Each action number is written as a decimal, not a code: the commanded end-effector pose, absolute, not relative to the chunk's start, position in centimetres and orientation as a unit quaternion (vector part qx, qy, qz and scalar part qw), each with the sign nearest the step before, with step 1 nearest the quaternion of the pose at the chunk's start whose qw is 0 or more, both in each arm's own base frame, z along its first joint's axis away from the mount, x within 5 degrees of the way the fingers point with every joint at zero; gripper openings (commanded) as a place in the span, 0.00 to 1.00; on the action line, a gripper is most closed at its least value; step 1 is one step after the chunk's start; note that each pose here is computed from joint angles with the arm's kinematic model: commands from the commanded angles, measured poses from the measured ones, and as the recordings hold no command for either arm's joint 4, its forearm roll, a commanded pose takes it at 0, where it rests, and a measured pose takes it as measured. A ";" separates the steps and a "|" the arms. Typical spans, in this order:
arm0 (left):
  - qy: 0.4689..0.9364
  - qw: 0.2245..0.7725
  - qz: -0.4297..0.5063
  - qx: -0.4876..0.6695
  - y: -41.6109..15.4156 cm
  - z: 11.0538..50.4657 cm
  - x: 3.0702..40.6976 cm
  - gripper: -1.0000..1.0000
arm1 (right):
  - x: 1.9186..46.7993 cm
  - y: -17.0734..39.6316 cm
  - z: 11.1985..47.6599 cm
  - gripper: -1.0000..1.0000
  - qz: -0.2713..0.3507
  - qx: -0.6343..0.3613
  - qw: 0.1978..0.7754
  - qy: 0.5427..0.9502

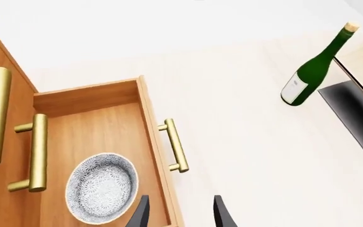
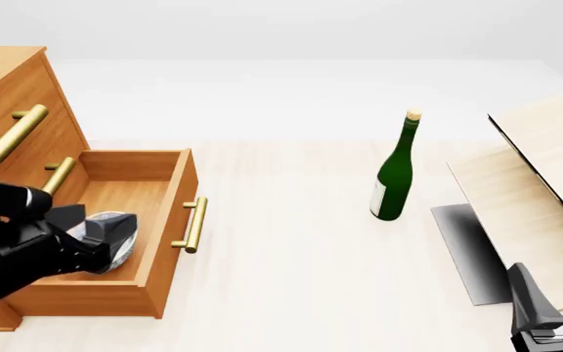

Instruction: Put the bowl in the bottom drawer of the cabinet and close it.

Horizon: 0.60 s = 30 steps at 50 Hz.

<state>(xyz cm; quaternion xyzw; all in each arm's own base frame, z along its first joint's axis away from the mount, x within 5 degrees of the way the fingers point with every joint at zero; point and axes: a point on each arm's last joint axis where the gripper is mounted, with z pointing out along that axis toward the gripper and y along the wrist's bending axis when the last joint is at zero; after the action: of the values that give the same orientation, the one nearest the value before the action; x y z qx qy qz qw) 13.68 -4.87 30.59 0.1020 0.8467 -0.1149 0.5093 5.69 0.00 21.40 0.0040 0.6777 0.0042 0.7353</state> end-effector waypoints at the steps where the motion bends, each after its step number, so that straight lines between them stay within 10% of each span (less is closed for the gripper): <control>1: 0.845 0.508 -0.111 0.126 -5.5 31.2 14.4 1.00 | 5.7 0.0 21.4 1.00 0.004 0.004 0.735 0.678; 30: 0.839 0.476 -0.124 0.233 -9.4 32.1 16.2 1.00 | 5.7 0.0 21.4 1.00 0.004 0.004 0.735 0.678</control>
<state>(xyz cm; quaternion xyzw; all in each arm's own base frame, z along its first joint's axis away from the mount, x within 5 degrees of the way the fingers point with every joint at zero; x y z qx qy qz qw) 15.28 -8.34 32.28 0.2160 0.8361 -0.1232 0.4890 5.69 0.00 21.40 0.0040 0.6777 0.0042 0.7353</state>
